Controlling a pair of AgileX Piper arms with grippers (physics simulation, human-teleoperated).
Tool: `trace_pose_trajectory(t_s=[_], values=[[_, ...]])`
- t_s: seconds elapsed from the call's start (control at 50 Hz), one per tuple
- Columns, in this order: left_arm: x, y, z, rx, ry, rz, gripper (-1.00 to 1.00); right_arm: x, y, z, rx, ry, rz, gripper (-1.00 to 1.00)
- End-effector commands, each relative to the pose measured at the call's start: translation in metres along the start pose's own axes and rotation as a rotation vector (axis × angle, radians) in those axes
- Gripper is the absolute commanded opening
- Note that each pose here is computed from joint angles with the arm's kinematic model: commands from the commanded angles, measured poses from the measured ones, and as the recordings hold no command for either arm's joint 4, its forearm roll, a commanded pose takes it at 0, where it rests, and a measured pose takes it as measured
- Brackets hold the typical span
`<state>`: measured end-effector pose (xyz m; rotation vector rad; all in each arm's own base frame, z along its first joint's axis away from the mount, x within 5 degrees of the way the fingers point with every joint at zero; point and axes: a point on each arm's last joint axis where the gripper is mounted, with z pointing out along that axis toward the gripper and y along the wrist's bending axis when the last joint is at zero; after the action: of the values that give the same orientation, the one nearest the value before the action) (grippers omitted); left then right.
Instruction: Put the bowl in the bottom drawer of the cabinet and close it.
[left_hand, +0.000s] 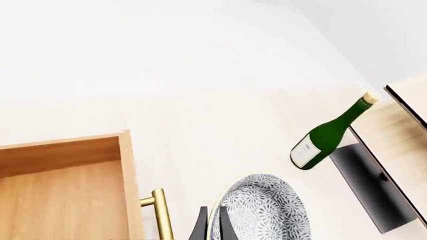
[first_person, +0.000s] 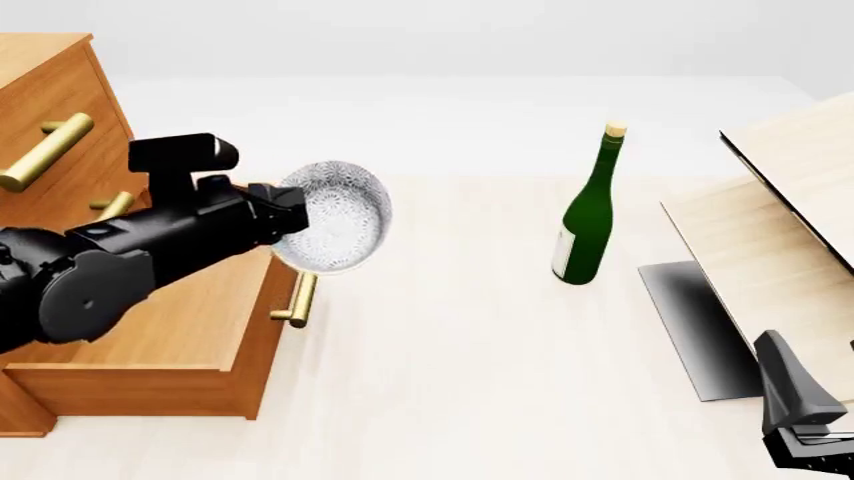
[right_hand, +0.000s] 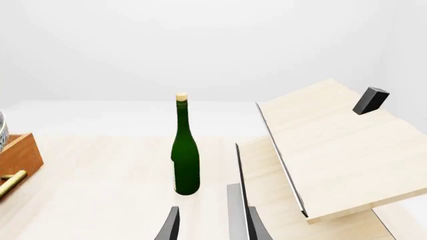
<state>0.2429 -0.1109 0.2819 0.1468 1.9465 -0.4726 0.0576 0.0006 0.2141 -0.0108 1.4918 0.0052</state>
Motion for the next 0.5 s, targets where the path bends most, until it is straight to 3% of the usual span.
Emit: trace_pose_trajectory(t_s=[0.02,0.5], values=[[-0.008,0.01,-0.018,-0.036,-0.048,-0.008,-1.0,0.0,0.0,0.0,0.0,0.0,0.0,1.0],[-0.013,0.041,-0.034,-0.152,-0.094,-0.017,-1.0,0.0,0.0,0.0,0.0,0.0,0.0,1.0]])
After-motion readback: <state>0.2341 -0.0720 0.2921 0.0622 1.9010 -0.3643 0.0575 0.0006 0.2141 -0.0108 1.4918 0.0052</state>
